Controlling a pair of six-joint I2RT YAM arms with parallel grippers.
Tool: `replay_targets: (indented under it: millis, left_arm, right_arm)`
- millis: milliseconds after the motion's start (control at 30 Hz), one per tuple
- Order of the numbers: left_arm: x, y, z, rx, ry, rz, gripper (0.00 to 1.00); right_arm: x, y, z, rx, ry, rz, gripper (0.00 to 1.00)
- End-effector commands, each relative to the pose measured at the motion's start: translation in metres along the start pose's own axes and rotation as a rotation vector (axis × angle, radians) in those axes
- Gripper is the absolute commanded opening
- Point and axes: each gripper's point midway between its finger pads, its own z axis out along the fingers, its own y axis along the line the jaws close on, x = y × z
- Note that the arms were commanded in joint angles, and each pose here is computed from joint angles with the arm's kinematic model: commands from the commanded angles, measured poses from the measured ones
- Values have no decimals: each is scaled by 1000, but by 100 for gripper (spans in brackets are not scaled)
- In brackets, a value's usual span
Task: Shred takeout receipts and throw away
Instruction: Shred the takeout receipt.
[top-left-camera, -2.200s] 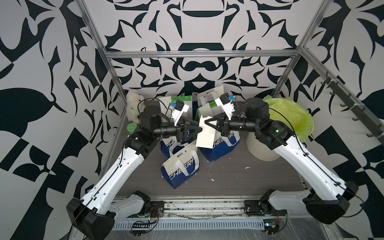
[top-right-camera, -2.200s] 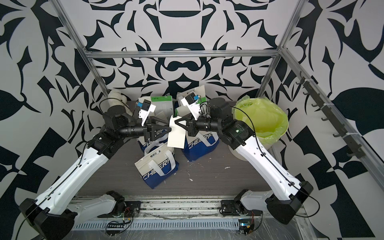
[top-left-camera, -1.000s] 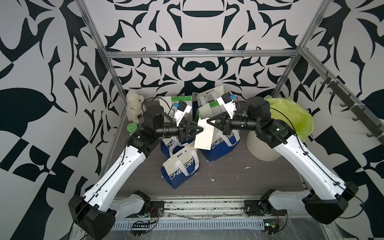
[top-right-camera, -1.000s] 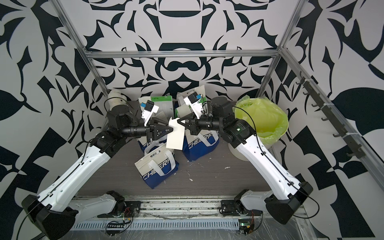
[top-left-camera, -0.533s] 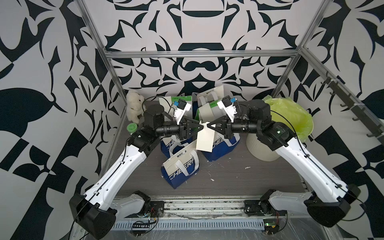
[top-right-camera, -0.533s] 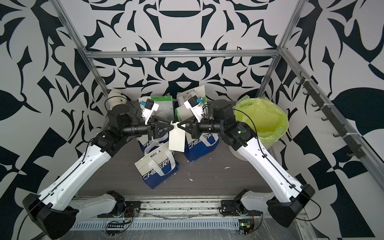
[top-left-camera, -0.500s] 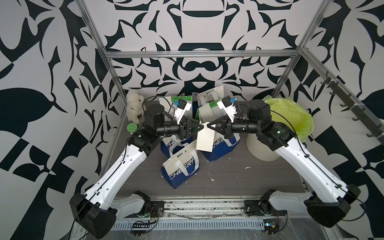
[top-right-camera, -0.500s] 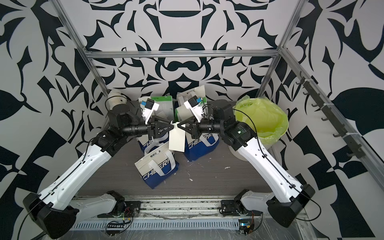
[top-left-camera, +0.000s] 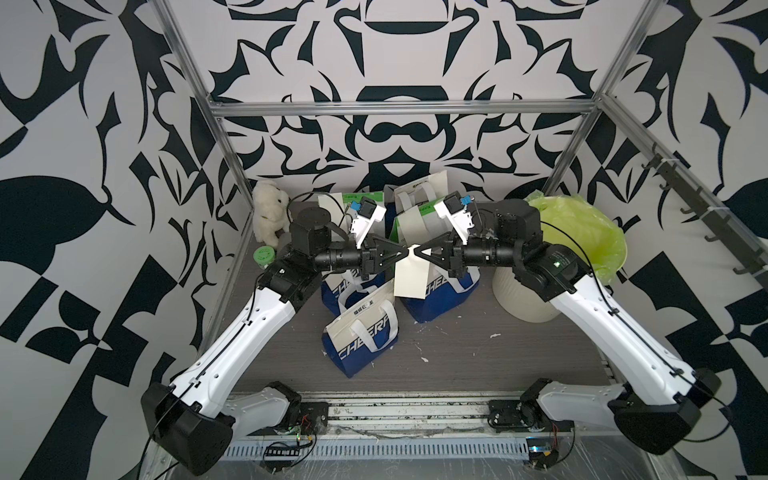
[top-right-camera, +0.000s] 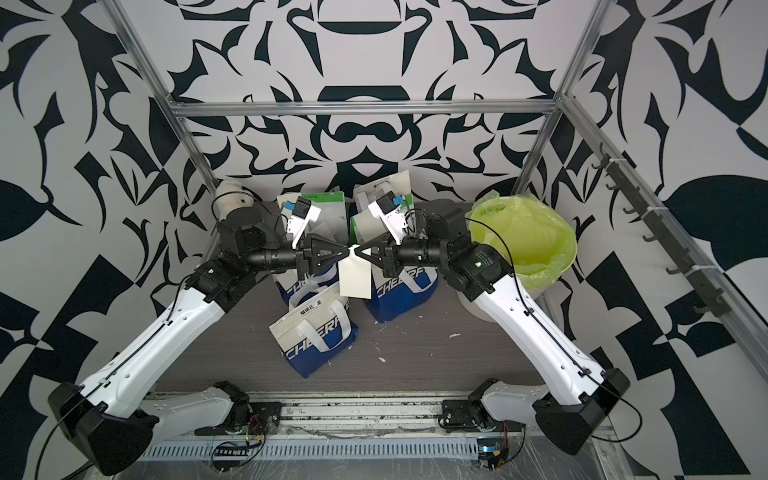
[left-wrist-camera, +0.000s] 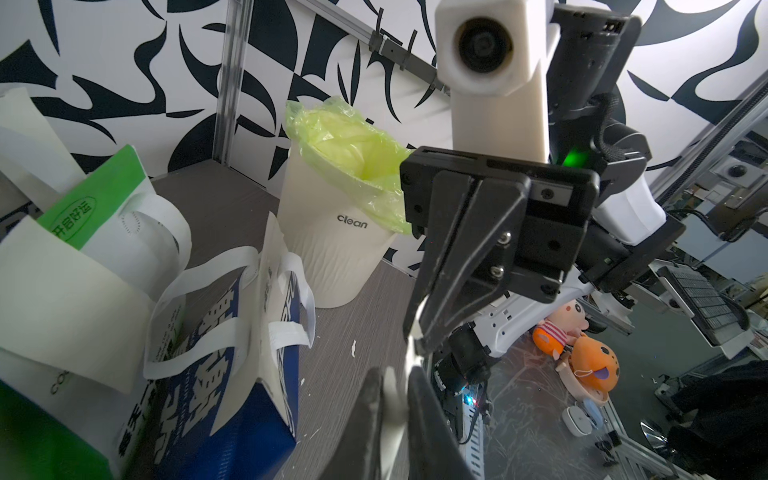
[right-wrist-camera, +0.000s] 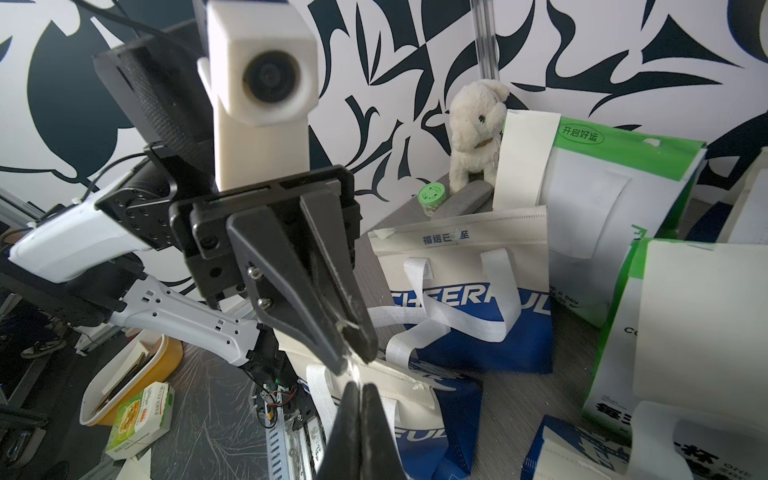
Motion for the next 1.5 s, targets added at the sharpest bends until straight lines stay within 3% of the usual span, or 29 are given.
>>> replay_targets:
  millis: [0,100,167,500,667,1000,1233,1467]
  left_arm:
    - [-7,-8,2,35,-8,32,15]
    - [-6,-6,4,28,-7,27,10]
    - [-7,-3,4,7,-13,32,0]
    - [5,11,14,-207,-25,218,0]
    - [11,14,16,-268,-10,289,0]
    - [-3,-1,7,-372,-76,466,0]
    - [-21,-16,-12,-419,-151,503,0]
    - [-36,-29,-39,-463,-234,504,0]
  right_arm:
    - [-8,-3,-1,22,-28,-7,0]
    - [-7,-10,2,48,-17,23,0]
    - [-7,-13,4,56,-14,43,0]
    - [2,-61,20,236,-9,293,0]
    - [5,-76,20,307,-21,342,0]
    - [33,-109,36,397,89,469,0]
    - [40,-128,33,446,109,484,0]
    - [28,-148,8,524,98,454,0]
